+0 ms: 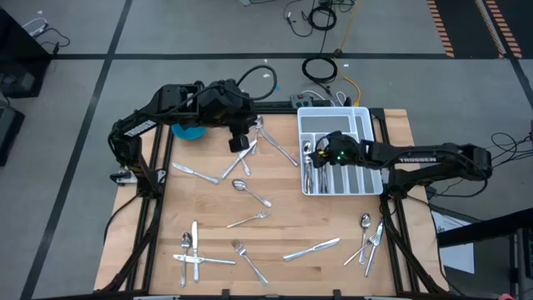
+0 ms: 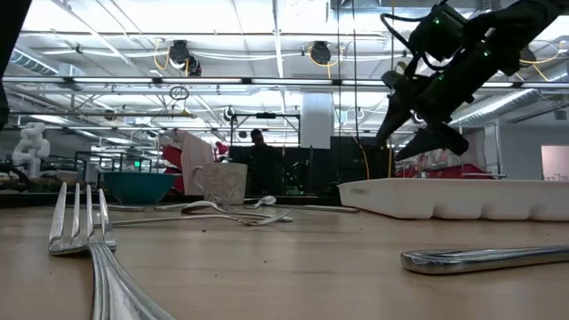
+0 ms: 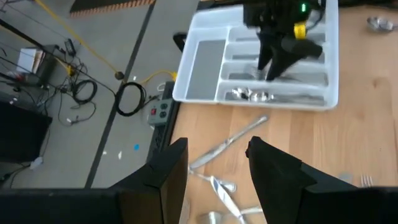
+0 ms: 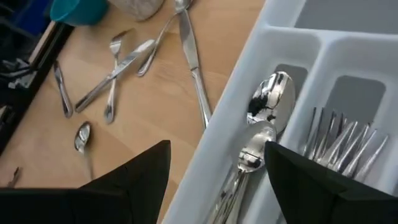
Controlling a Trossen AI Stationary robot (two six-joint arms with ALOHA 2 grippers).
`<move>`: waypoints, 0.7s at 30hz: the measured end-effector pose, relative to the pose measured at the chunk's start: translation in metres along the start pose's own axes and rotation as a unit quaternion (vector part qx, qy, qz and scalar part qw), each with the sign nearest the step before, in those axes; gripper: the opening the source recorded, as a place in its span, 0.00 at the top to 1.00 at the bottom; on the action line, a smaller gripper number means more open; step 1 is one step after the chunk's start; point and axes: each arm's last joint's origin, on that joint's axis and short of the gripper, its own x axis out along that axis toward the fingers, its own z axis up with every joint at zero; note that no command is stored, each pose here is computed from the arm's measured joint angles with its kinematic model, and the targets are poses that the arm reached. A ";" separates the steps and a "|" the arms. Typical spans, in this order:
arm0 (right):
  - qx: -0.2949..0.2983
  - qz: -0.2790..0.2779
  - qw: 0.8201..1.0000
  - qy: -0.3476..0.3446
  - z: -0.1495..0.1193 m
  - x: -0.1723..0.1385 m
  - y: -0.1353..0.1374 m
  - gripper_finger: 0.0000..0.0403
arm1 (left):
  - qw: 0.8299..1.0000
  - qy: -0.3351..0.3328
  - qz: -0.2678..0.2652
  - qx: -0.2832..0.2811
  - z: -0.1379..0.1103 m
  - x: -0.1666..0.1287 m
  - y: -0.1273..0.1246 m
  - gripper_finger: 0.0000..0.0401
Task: Sort silverware
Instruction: Put the table knife in the silverware tray
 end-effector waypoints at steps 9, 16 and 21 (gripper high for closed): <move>-0.105 0.041 0.993 -0.021 0.033 -0.019 0.035 0.38 | 0.998 0.041 -0.041 0.006 -0.010 0.010 0.001 0.57; -0.169 0.013 0.985 -0.037 0.056 -0.036 0.052 0.38 | 0.997 0.018 -0.066 -0.032 -0.032 0.030 0.004 0.57; -0.196 0.013 0.980 -0.034 0.059 -0.040 0.055 0.38 | 0.996 -0.021 -0.056 -0.065 -0.083 0.060 -0.013 0.57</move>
